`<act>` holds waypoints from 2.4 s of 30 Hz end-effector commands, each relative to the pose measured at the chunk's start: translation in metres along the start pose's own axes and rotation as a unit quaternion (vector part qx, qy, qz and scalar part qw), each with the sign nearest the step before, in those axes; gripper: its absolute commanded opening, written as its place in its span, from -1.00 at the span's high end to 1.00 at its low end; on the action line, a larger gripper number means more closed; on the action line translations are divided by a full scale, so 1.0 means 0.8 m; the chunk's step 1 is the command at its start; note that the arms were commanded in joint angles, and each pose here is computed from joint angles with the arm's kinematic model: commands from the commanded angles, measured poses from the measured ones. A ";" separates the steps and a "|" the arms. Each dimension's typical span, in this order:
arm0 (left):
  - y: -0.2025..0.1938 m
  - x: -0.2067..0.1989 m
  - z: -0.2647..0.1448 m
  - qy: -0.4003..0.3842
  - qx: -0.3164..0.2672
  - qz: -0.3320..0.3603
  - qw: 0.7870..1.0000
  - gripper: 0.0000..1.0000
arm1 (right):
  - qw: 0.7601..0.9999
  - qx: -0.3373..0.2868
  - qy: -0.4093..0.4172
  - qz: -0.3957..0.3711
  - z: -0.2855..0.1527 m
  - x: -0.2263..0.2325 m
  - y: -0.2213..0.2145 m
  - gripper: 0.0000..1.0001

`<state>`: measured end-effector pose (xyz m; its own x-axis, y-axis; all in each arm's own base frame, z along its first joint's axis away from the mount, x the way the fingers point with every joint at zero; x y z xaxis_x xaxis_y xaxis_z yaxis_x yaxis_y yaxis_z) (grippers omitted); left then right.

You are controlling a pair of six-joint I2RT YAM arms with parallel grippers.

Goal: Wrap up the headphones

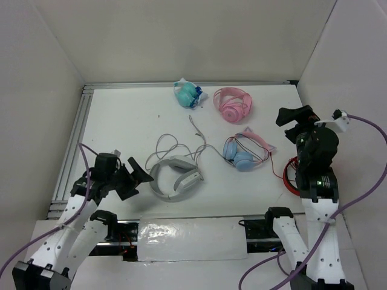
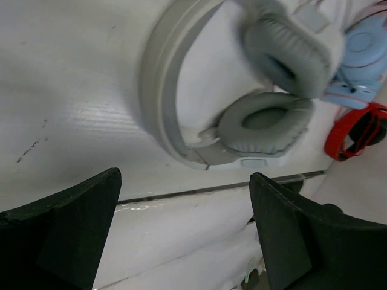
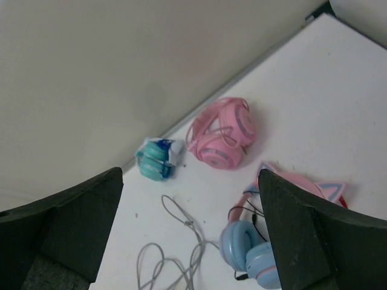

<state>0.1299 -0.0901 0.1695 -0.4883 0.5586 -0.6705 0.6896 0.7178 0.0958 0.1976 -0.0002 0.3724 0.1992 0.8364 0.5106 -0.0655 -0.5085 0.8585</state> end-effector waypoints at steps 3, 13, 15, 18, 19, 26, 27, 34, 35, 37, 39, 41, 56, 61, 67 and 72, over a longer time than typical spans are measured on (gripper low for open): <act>-0.003 0.010 0.038 0.052 0.018 -0.017 0.998 -0.99 | 1.000 0.006 -0.002 -0.008 0.007 -0.004 -0.011 -0.99; 0.000 0.007 0.089 0.134 0.016 0.012 0.991 -0.99 | 0.999 0.018 0.023 -0.023 0.000 -0.005 -0.023 -0.99; 0.004 0.004 0.096 0.153 0.013 0.011 0.988 -0.99 | 0.999 0.032 0.037 -0.025 0.003 -0.003 -0.031 -0.99; 0.010 0.001 0.106 0.168 0.001 0.022 0.986 -0.95 | 0.996 0.048 0.073 -0.033 0.005 0.003 -0.043 -0.99; 0.010 -0.001 0.109 0.166 0.002 0.027 0.986 -0.76 | 0.994 0.056 0.087 -0.043 0.004 0.006 -0.048 -0.99; 0.016 -0.013 0.135 0.153 0.006 0.058 0.987 -0.05 | 0.970 0.110 0.198 -0.090 -0.011 0.031 -0.082 -0.99; 0.017 -0.015 0.138 0.152 0.007 0.061 0.986 0.12 | 0.961 0.133 0.224 -0.096 -0.014 0.040 -0.093 -0.99; 0.022 -0.040 0.146 0.172 0.008 0.061 0.983 1.00 | 0.929 0.240 0.258 -0.110 -0.038 0.067 -0.157 -0.99; 0.020 -0.047 0.144 0.166 0.007 0.060 0.984 1.00 | 0.925 0.255 0.260 -0.108 -0.043 0.070 -0.163 -0.99; 0.024 -0.072 0.132 0.146 -0.003 0.044 0.988 1.00 | 0.909 0.284 0.283 -0.113 -0.056 0.086 -0.174 -0.99; 0.030 -0.087 0.123 0.135 -0.028 0.035 0.990 1.00 | 0.909 0.307 0.267 -0.091 -0.062 0.096 -0.182 -0.99; 0.036 -0.115 0.107 0.102 -0.050 0.016 0.993 1.00 | 0.912 0.328 0.234 -0.080 -0.064 0.105 -0.193 -0.99; 0.034 -0.194 0.070 0.078 -0.099 -0.108 0.986 1.00 | 0.918 0.377 0.116 0.048 -0.104 0.211 -0.267 -0.99; 0.016 -0.203 0.065 0.059 -0.072 -0.128 0.987 1.00 | 0.914 0.378 0.081 0.124 -0.076 0.206 -0.294 -0.99; -0.003 -0.209 0.059 0.062 -0.064 -0.140 0.986 1.00 | 0.924 0.376 0.046 0.060 -0.059 0.226 -0.319 -0.99; -0.009 -0.209 0.051 0.057 -0.070 -0.140 0.986 1.00 | 0.922 0.385 0.024 0.048 -0.048 0.227 -0.338 -0.47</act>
<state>0.2249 -0.1960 0.2155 -0.7543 0.4452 -0.4825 0.4707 0.8791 0.0752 0.2041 0.2933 0.2240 0.1575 0.8010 0.5776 0.6706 -0.5161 0.5329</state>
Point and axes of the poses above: each gripper's point midway between its finger pads, its own z axis out along the fingers, its own x axis along the line the jaws close on, y = z × x, the point moved 7 cm from there along -z, back along the fingers, and after that the axes turned 9 degrees about -z, right-handed, at the moved point
